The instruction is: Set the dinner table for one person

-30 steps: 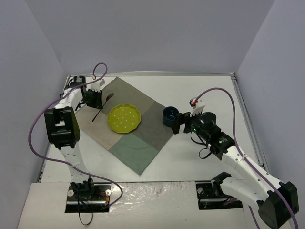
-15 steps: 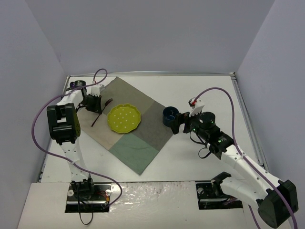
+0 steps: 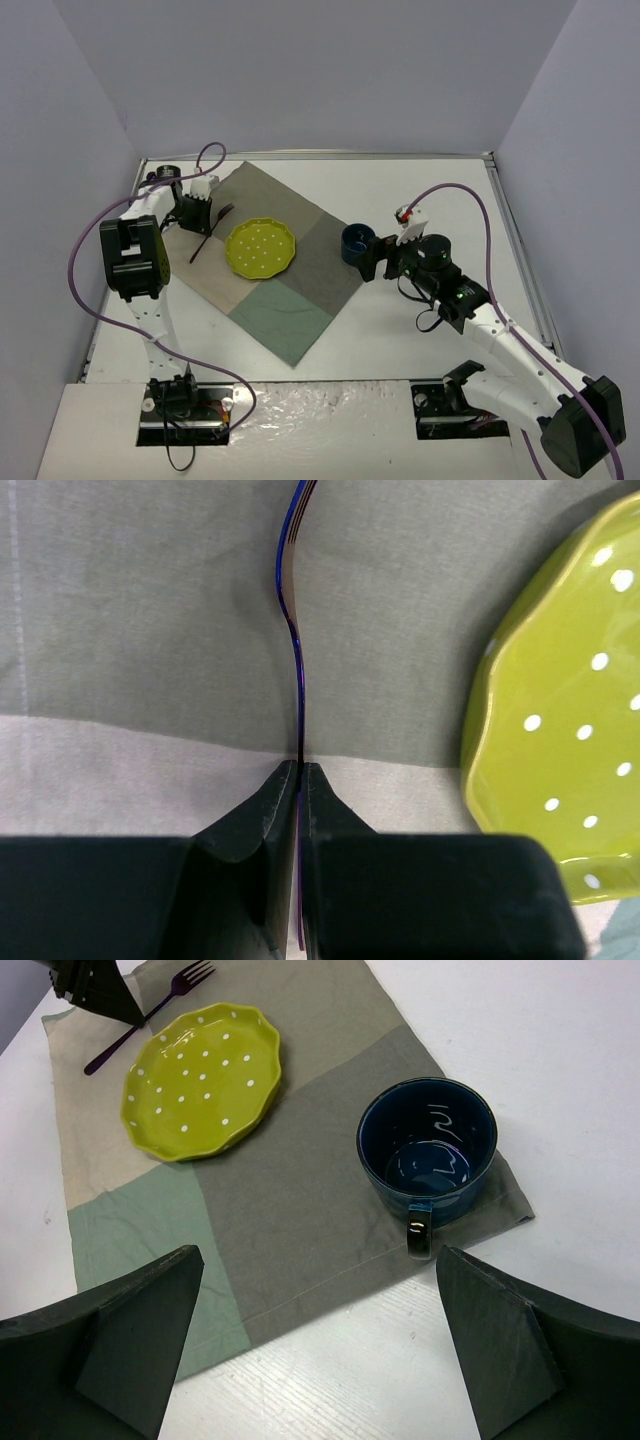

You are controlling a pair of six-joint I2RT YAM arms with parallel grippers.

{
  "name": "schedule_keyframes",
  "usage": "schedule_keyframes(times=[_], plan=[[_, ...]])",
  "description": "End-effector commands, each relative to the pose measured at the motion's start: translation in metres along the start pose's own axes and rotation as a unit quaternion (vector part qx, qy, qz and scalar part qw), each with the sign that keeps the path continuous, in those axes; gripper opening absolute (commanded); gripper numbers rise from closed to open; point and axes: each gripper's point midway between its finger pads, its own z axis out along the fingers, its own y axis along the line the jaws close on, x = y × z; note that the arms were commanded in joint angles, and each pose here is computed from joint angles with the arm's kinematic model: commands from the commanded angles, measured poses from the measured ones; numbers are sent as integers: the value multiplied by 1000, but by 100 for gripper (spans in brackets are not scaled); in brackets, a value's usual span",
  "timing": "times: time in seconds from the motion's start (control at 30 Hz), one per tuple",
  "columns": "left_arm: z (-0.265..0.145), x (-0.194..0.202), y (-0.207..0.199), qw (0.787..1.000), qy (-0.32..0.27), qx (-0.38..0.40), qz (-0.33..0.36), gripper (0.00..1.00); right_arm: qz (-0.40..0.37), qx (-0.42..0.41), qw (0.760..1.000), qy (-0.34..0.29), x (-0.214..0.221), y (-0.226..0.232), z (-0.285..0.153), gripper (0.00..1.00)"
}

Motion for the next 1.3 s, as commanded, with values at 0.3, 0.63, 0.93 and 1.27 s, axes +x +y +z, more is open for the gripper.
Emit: schedule_keyframes(times=[0.3,0.63,0.93,1.27], plan=[[-10,-20,29,995,6,-78,58,8,2,-25,999,-22,-16,12,4,100],[-32,-39,44,985,-29,-162,45,33,1,-27,999,-20,-17,14,5,100],[-75,-38,23,969,-60,-232,51,66,3,-30,999,-29,-20,15,5,100],[-83,2,29,955,-52,-292,14,90,-1,-38,999,-37,-18,16,2,100]])
